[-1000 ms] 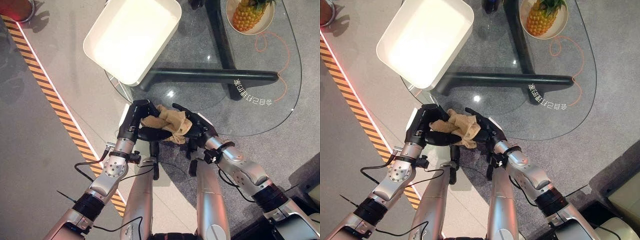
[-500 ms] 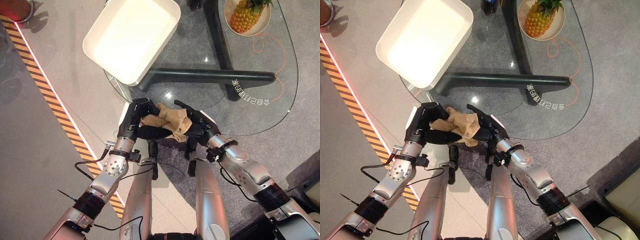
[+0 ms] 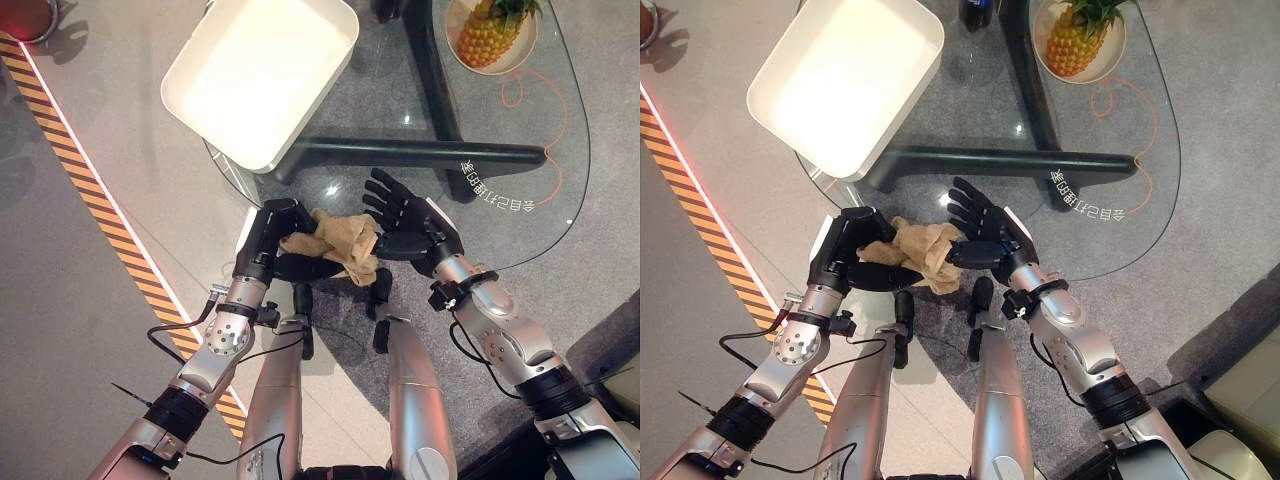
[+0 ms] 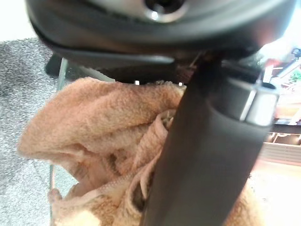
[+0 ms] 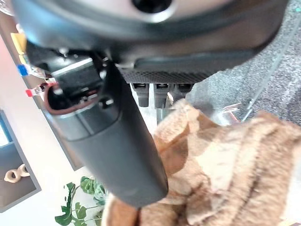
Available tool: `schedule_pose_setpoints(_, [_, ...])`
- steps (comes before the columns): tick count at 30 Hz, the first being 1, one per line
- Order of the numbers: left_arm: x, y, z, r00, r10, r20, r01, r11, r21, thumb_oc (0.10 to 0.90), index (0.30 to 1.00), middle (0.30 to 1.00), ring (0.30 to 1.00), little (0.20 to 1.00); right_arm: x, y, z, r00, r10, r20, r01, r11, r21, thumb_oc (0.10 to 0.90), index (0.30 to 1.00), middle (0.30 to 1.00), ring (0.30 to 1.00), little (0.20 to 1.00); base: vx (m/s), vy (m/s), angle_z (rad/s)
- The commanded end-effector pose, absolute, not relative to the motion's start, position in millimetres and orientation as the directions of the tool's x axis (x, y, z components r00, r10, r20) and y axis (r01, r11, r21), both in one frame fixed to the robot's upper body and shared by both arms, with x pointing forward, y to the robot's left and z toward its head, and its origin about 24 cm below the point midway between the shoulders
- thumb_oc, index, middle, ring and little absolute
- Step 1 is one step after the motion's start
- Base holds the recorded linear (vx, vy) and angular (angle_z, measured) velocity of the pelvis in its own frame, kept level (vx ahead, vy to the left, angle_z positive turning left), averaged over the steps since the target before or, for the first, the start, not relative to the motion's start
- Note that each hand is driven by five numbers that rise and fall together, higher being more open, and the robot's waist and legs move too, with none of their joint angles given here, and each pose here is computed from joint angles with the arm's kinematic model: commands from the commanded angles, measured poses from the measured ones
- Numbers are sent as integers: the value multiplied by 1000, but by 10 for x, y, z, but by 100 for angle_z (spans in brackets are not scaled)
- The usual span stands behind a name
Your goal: Wipe the table with a cloth and put it in the basket.
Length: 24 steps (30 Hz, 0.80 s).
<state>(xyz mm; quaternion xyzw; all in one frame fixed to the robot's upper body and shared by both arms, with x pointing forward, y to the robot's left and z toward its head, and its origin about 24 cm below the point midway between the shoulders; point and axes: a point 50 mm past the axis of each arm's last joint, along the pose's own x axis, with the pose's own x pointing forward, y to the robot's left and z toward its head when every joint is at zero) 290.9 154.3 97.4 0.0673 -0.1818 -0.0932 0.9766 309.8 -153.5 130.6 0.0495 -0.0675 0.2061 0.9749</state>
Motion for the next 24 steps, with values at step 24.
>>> schedule_pose_setpoints(24, [2691,1855,1768,660,-2,751,-66,996,60,100,300,300,300,200,2905,-1643,1660,843,362,397,-432,896,103,800,900,900,900,900,0,0,0])
